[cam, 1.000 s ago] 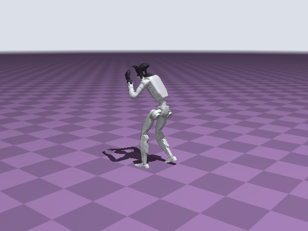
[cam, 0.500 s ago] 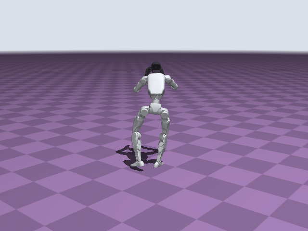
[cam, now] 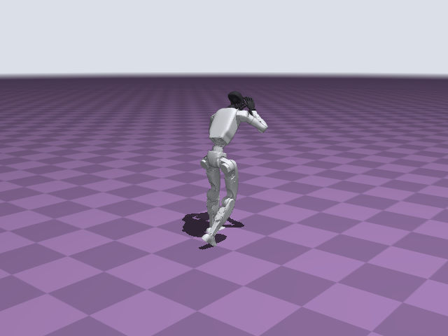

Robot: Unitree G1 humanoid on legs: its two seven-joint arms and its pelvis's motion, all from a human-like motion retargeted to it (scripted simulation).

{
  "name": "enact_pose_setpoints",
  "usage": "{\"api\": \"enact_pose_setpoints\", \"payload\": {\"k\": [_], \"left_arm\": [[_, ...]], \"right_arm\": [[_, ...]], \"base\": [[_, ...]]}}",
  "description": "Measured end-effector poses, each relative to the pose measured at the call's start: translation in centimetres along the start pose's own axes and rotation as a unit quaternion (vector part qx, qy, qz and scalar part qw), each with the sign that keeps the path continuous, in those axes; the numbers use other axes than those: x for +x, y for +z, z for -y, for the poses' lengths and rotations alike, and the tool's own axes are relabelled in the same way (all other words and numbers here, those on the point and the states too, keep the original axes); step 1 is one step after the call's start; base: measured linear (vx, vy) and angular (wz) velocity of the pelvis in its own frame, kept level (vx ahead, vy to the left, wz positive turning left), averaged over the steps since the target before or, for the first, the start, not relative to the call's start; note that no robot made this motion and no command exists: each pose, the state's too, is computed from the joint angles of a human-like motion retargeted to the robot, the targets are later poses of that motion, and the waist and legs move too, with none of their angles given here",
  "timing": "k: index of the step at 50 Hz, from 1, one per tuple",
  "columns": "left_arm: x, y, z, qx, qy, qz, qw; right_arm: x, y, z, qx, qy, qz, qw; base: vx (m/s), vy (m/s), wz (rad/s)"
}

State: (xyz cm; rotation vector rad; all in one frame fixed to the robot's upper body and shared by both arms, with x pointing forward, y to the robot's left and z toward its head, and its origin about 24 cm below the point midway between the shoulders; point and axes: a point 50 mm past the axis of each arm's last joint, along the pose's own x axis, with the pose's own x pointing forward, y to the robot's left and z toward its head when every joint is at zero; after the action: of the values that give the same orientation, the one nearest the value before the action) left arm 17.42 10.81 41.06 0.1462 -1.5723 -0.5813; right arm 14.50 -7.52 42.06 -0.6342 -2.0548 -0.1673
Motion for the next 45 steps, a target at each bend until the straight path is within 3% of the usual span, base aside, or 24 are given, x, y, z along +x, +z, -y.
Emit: {"api": "enact_pose_setpoints", "payload": {"k": [2,3,5,7,9,12,20,45], "left_arm": [[-0.1,-0.2,-0.1,0.017,0.008,-0.008,1.0],[-0.1,-0.3,0.0,0.012,0.009,-0.01,1.0],[-0.4,-0.3,0.0,-0.006,0.014,-0.012,1.0],[-0.6,-0.5,0.3,-0.013,0.012,-0.016,1.0],[-0.8,-0.6,0.4,-0.021,0.012,-0.016,1.0],[-0.9,-0.6,0.5,-0.02,0.01,-0.014,1.0],[-1.1,-0.5,-0.1,-0.018,0.016,-0.018,1.0],[-1.8,-0.4,-0.6,-0.002,-0.009,-0.044,0.999]], "right_arm": [[0.1,-1.9,1.2,-0.204,0.012,0.012,0.979],[0.0,-2.0,1.2,-0.224,0.018,0.01,0.974],[-0.8,0.0,0.3,-0.005,0.001,-0.015,1.0],[-0.9,-1.1,0.8,-0.116,0.011,-0.006,0.993],[-1.2,-0.4,0.4,-0.047,0.003,-0.017,0.999],[-1.2,-1.2,1.0,-0.132,0.007,-0.013,0.991],[-1.3,-0.2,1.2,-0.026,-0.028,-0.022,0.999],[-2.0,0.1,1.3,0.082,0.013,-0.034,0.996]], "base": [[0.54,0.16,-0.56],[0.54,0.2,-0.73],[0.53,0.23,-0.81],[0.52,0.25,-0.73],[0.52,0.16,-0.8],[0.57,0.06,-0.6],[0.59,-0.12,-1.12],[0.55,0.01,-1.76]]}}
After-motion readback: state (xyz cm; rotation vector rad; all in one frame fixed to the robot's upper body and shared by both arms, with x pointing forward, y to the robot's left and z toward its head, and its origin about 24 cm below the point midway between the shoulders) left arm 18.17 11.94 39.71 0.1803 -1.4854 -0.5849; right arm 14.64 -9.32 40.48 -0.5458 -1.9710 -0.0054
